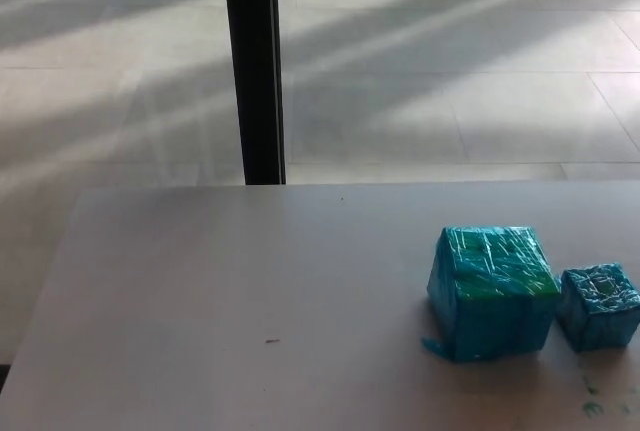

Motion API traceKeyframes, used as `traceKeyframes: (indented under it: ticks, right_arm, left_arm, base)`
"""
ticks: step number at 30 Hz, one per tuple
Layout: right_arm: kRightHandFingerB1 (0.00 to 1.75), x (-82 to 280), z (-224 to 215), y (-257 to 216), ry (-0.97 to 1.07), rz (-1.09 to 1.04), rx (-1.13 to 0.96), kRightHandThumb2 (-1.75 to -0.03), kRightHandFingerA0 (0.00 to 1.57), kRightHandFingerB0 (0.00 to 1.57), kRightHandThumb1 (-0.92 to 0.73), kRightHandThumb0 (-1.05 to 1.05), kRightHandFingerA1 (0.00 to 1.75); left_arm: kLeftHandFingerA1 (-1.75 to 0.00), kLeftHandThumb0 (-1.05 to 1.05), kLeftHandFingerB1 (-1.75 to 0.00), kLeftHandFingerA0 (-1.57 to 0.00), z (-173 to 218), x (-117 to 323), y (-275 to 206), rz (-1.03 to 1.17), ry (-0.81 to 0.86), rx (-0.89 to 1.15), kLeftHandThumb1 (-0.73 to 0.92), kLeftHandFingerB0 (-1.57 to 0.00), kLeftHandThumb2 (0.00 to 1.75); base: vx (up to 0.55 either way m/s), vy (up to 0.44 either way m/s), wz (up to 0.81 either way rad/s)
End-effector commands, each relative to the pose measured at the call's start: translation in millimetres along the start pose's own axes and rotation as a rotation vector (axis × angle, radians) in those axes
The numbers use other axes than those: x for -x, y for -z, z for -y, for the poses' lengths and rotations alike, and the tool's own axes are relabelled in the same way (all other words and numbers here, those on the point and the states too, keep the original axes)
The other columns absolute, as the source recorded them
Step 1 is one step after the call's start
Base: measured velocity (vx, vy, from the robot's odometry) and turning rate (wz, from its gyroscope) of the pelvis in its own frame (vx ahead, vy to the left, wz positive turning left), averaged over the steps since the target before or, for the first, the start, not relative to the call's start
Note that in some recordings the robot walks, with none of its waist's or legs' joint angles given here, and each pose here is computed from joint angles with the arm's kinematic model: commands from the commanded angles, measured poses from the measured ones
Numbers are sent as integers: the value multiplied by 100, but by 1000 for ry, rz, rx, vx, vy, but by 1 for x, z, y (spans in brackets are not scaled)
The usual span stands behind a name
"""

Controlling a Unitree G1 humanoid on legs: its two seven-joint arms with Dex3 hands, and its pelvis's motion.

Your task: The robot uses its right hand to pick up the small cube kept on the middle on the desk and place it on the bigger cube kept next to it

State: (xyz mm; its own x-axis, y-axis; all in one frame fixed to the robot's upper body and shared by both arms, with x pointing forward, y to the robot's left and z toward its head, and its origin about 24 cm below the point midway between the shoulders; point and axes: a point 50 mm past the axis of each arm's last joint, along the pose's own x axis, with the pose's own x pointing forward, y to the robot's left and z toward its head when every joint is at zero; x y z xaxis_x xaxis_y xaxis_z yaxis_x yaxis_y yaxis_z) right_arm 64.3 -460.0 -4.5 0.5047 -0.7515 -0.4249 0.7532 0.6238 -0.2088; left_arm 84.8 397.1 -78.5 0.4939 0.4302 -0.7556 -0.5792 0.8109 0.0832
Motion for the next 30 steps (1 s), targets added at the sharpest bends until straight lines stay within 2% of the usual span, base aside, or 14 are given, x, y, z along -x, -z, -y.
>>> traceKeyframes:
  ticks: [1,3,5,7,8,9,10,14,15,18,19,25,26,30]
  right_arm:
    - [34,-10,2,-58,35,139,-123,-66,39,24,-86,-71,71]
    - [34,-11,-6,-87,-2,242,-139,-65,39,25,-84,-76,70]
    - [34,-9,-11,-100,-36,292,-155,-65,37,23,-83,-77,66]
    - [38,-4,-21,-120,-70,378,-147,-65,39,29,-83,-75,71]
    - [48,-3,-25,-127,-76,397,-148,-103,44,24,-70,-81,69]
    - [48,-1,-32,-138,-86,443,-133,-103,41,23,-65,-76,66]
    - [48,3,-39,-148,-109,475,-160,-102,43,27,-67,-83,67]
    - [50,22,-63,-181,-201,599,-104,-104,46,35,-68,-84,65]
    - [39,28,-72,-193,-227,646,-78,-64,51,46,-79,-79,57]
    - [37,40,-87,-209,-269,711,-37,-64,48,45,-79,-77,52]
    - [39,50,-100,-220,-330,767,-4,-78,40,37,-68,-79,51]
    - [34,84,-143,-235,-570,878,144,-66,26,23,-87,-67,47]
    - [33,87,-150,-235,-599,887,188,-66,25,20,-87,-67,46]
    - [33,95,-164,-233,-625,924,298,-66,27,20,-87,-70,46]
  left_arm:
    - [-39,-87,-32,-37,-6,1,-11,37,-4,22,75,-29,61]
    - [-53,-86,-46,-34,-6,1,-13,42,-5,27,60,-25,97]
    - [-43,-86,-33,-39,-5,1,-13,45,-3,31,76,-30,63]
    - [-51,-86,-45,-30,-5,1,-14,52,5,33,60,-23,97]
    - [-39,-86,-32,-36,-6,1,-14,47,4,20,77,-26,64]
    - [-50,-85,-45,-30,-6,1,-14,45,3,27,61,-22,97]
    - [-39,-85,-32,-33,-6,1,-14,45,14,28,76,-25,64]
    - [-39,-86,-32,-35,-7,2,-14,46,5,31,75,-26,64]
    - [-39,-87,-31,-33,-7,2,-14,43,7,23,77,-25,64]
    - [-40,-87,-32,-34,-7,2,-14,43,13,12,77,-26,64]
    - [-50,-86,-45,-31,-8,2,-15,44,-3,9,61,-23,98]
    - [-39,-87,-32,-35,-9,2,-15,34,-6,-18,77,-26,64]
    - [-50,-86,-45,-30,-9,3,-15,38,-4,-26,62,-22,98]
    - [-50,-86,-45,-31,-9,2,-15,34,-5,-35,62,-23,99]
  base:
    - [0,0,0]
    - [0,0,0]
    - [0,0,0]
    - [0,0,0]
    - [0,0,0]
    - [0,0,0]
    - [0,0,0]
    - [0,0,0]
    - [0,0,0]
    - [0,0,0]
    - [0,0,0]
    - [0,0,0]
    - [0,0,0]
    - [0,0,0]
